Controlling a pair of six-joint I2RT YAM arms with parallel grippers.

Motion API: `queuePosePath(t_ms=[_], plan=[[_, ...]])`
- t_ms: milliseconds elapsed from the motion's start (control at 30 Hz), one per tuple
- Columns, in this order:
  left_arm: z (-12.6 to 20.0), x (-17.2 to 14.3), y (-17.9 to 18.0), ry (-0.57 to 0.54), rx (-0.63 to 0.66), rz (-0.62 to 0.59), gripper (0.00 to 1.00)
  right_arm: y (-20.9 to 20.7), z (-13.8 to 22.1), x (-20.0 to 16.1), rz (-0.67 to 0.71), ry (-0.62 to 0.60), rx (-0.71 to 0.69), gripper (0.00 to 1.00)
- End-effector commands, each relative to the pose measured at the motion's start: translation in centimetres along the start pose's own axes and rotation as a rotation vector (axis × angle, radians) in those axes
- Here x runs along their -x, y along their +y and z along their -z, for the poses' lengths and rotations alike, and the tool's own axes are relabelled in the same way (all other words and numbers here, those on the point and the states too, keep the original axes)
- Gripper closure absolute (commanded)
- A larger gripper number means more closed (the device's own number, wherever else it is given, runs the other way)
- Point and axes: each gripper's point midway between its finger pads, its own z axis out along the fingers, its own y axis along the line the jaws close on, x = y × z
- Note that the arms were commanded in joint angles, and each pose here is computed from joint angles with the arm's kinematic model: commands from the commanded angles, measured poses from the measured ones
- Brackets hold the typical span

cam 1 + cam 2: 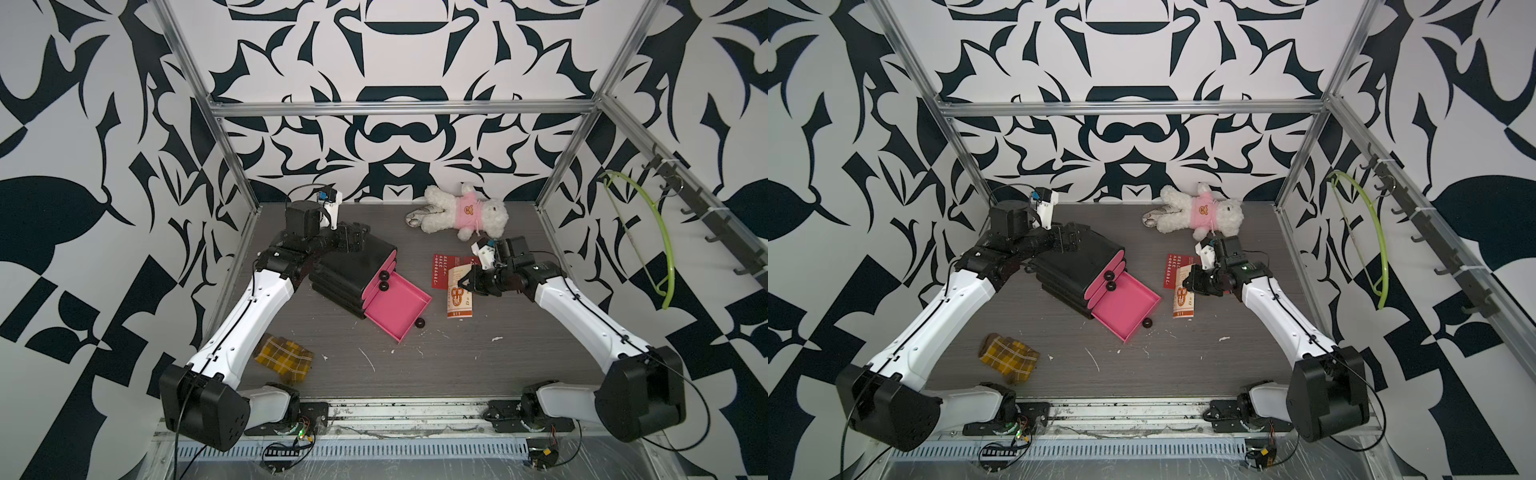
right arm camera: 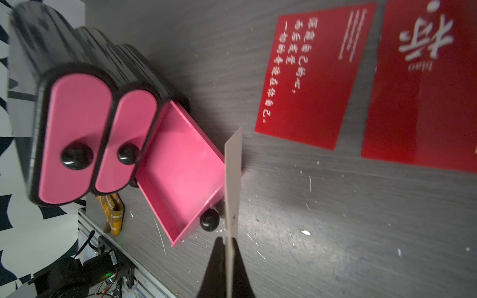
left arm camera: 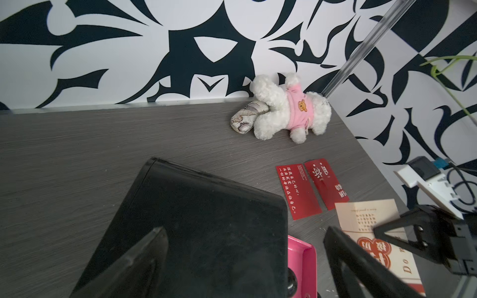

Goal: Take the postcards out of the drawer
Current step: Place the postcard at the center of the board.

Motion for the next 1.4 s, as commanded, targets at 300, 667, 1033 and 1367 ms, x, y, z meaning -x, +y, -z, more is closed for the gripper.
queuePosePath(t_ms=[300,667,1033,1367], plan=[[-0.1,0.6,0.2,-0.018,0.015,-0.03,0.01,-2.8,-5.0,-5.6,-0.156,0.154,0.075,1.0],[-0.2,0.5,0.3,-0.011,0.014,-0.032,0.01,-9.7,-6.5,-7.1,-0.158,0.24,-0.275,1.0],[-0.3,1.1,0.3,-0.012,0.02,-0.034,0.01,-10.1,-3.9,-4.8,-0.087,0.151,-0.405,0.6],[-0.9,1.4,3.3,0.047,0.062,0.04,0.01,-9.9,-1.9,-4.2,-0.031,0.11,-0.466,0.57]])
